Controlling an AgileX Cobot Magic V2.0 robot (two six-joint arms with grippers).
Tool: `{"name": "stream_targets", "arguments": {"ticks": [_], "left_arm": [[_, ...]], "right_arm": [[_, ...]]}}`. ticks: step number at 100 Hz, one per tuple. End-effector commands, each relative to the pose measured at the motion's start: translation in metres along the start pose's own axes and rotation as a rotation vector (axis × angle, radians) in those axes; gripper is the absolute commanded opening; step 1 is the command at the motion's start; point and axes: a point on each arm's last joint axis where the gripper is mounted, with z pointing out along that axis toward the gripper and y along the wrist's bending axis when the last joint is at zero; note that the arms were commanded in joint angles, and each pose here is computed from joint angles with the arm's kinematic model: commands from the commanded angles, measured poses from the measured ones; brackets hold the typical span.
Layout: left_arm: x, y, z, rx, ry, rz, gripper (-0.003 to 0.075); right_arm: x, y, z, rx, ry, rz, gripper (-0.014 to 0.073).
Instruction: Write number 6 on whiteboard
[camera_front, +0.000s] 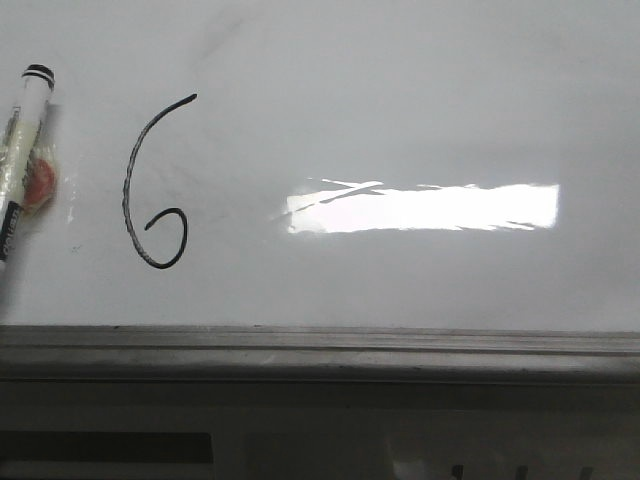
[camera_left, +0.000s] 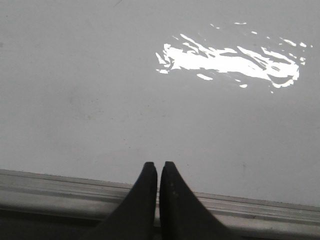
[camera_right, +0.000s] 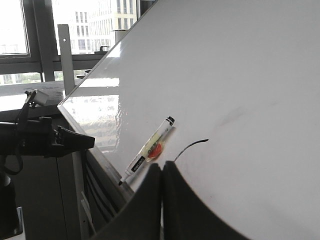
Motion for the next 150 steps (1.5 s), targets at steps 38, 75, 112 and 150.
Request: {"name": "stream_targets", "arguments": {"ticks": [38,75,112,150], "left_arm": [[0.003,0.001,0.001,0.004,-0.042,-0.01,-0.002],[0.003,0.001,0.001,0.004,-0.042,-0.01,-0.002],[0.003,0.001,0.001,0.004,-0.042,-0.01,-0.002],[0.003,0.001,0.001,0.004,-0.042,-0.01,-0.002]], "right_arm": [[-0.015,-0.001,0.001,0.004,-0.099,-0.015,-0.0064],[0.001,-0.017,-0.001,0.184,-0.031,-0.082,-0.0064],[0.039,-0.054,-0.029,0.693,0.02,-0.087,-0.0064],[0.069,-0.046,-0.074,1.057,0.127,-0.056,-0.0064]]}}
